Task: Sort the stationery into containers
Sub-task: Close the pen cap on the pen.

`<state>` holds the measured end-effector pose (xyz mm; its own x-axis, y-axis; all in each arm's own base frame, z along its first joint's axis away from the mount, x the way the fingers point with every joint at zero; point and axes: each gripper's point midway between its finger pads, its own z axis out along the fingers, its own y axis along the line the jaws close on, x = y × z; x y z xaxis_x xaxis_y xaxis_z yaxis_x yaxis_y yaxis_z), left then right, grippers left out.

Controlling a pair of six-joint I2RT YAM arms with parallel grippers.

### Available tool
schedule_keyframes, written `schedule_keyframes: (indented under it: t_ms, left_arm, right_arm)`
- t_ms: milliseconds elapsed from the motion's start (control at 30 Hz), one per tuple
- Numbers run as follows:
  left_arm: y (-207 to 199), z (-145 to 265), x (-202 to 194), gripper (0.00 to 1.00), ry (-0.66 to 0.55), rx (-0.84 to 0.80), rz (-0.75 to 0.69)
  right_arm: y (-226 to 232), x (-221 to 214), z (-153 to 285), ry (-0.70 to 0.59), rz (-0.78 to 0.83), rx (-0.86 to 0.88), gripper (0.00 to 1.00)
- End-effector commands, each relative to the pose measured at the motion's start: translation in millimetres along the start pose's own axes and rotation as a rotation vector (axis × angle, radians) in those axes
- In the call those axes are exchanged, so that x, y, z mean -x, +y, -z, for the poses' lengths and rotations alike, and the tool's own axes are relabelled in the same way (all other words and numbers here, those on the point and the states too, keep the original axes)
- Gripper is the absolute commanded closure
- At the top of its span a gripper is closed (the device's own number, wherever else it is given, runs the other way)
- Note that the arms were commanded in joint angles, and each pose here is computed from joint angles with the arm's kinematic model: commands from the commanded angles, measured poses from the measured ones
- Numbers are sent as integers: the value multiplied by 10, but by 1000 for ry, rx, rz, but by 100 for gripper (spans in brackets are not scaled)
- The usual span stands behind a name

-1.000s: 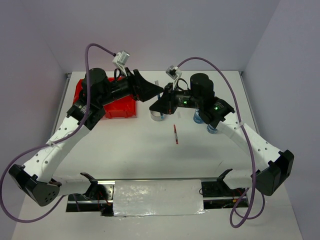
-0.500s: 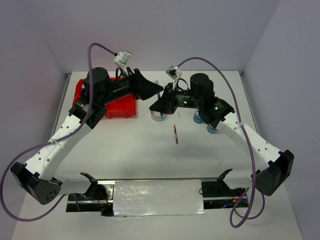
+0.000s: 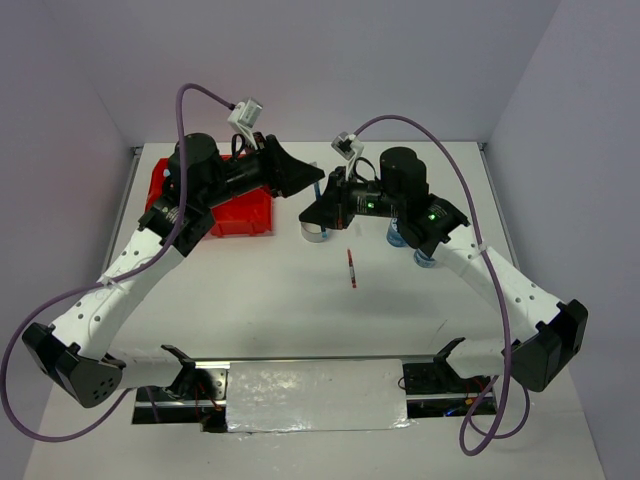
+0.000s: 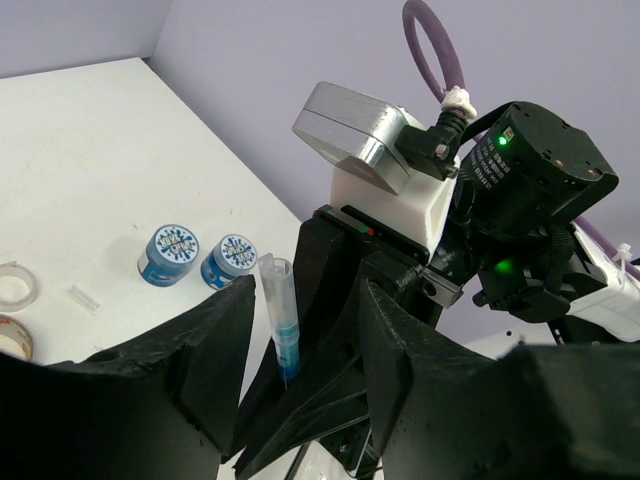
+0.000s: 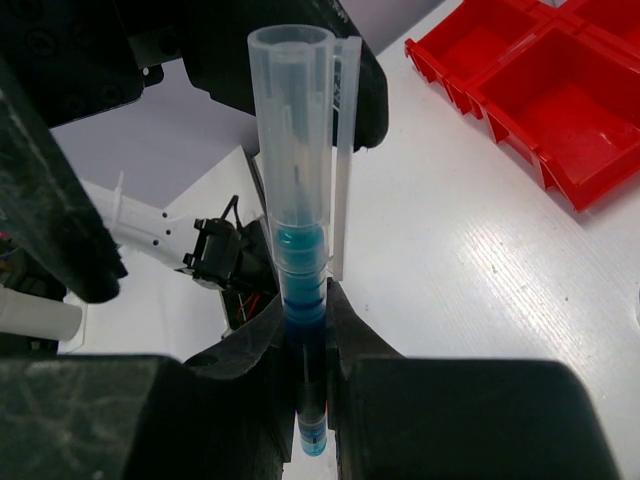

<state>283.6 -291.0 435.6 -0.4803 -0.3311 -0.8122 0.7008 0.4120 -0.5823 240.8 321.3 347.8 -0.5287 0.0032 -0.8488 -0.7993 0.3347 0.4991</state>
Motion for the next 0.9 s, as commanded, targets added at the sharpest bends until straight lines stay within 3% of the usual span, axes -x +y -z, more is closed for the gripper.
schedule_keyframes:
  t_ms: [0,233,533,667,800,867]
  left_arm:
    - [-185,32,266,43,-76,-50,-70]
    - [-134,11,217,49,-67,-42,-58]
    - [-79,-33,128,67,-36,-42,-40]
    - [-60,-28,82,79,-23,-40,-37]
    - [-4,-23,0,100,10,-18,-19]
    - [27,-15,-75,100,29,-9,4]
  right_arm:
    - [77,58,30,-19,36,24,100]
    - [97,52,20,-14,38,28,100]
    - [158,69,24,-10,49,37,100]
    - [155,99,38,-13,61,25,100]
    - [145,150,52,-25,79,8,100]
    - [158,215,65,-40,99,2,100]
